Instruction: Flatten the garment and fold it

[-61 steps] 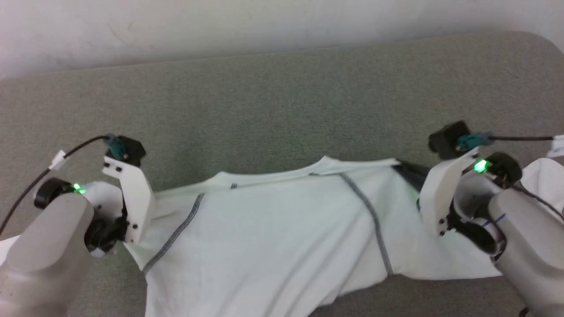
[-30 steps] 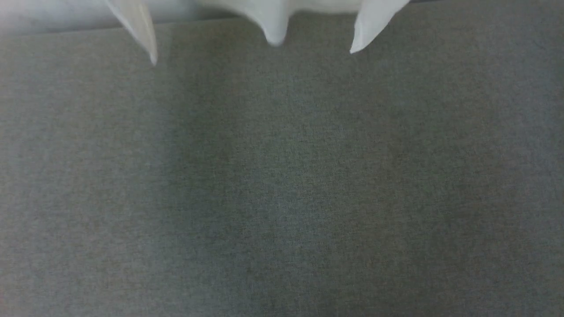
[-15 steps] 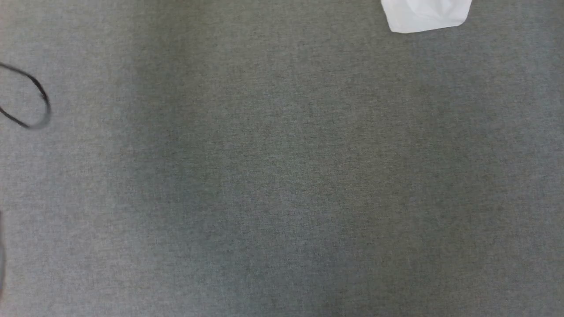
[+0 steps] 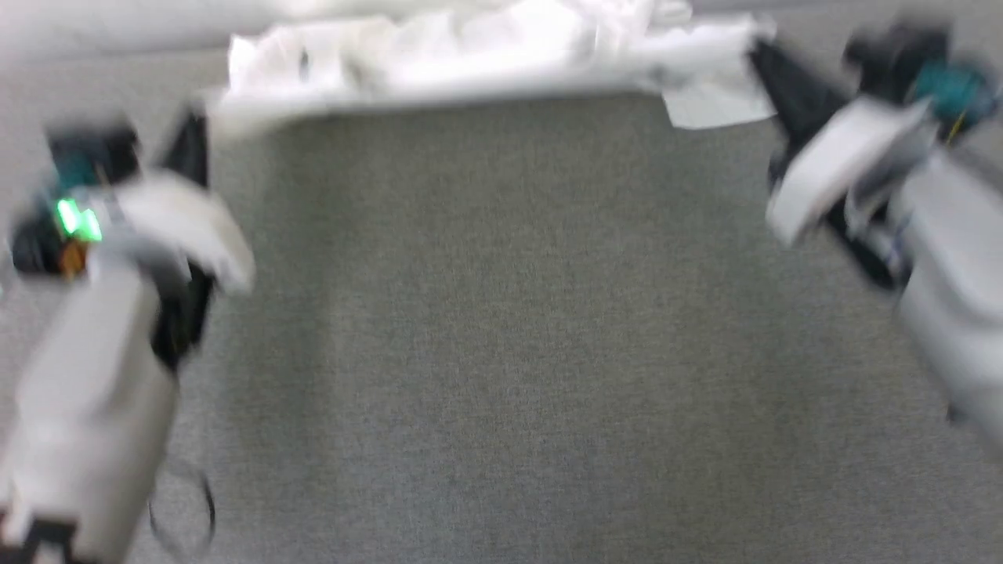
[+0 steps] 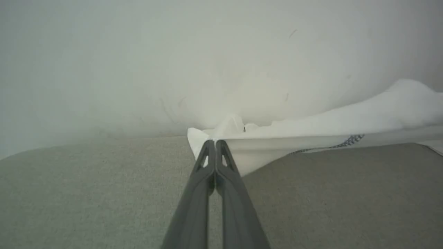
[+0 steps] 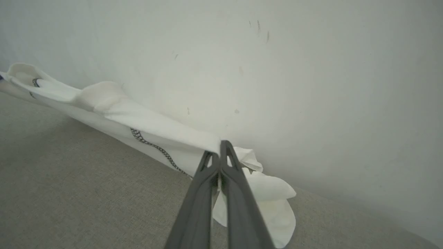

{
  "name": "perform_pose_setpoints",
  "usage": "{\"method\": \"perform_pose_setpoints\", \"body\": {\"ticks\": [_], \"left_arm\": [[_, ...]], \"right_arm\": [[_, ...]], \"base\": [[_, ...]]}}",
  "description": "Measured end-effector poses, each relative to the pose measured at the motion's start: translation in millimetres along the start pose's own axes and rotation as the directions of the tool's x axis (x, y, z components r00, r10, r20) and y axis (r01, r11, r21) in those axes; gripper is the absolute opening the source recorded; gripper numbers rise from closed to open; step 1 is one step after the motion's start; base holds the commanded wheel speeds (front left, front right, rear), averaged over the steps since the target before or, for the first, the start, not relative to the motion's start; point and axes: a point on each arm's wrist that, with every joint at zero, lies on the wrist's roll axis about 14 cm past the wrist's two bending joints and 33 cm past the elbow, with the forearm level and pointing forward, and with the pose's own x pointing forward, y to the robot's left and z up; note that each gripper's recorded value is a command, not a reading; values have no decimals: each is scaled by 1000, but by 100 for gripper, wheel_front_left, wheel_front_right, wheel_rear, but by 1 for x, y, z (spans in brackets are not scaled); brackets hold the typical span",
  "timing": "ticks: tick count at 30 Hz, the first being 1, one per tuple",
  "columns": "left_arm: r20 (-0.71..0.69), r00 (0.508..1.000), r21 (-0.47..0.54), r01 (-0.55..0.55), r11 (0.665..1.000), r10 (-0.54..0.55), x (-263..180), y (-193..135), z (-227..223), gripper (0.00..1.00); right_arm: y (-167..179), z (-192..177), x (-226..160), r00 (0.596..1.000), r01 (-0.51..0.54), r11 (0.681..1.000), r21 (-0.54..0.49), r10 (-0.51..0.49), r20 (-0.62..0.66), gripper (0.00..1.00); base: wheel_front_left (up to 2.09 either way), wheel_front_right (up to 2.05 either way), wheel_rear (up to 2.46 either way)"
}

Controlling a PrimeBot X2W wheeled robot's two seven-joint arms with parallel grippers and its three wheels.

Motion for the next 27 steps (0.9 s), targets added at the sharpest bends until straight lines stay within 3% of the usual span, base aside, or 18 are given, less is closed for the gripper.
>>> {"method": "perform_pose_setpoints", "body": {"ticks": [5,17,27], "left_arm": [[-73,997,-30,-18,999,16,-71,-4,-38,0],[-212,975,-99,-92,991,70,-219,-16,-67,0],[-458,887,-137,-133,982,56,-298,-27,-105,0]], "right_arm": [[27,-34,-57,998,-5,997,76,10,-62,0],[71,-71,-172,982,52,982,180,-17,-189,0],[102,-92,-240,939,141,967,212,-62,-339,0]], "base": [[0,0,0],[0,0,0],[0,0,0]]}}
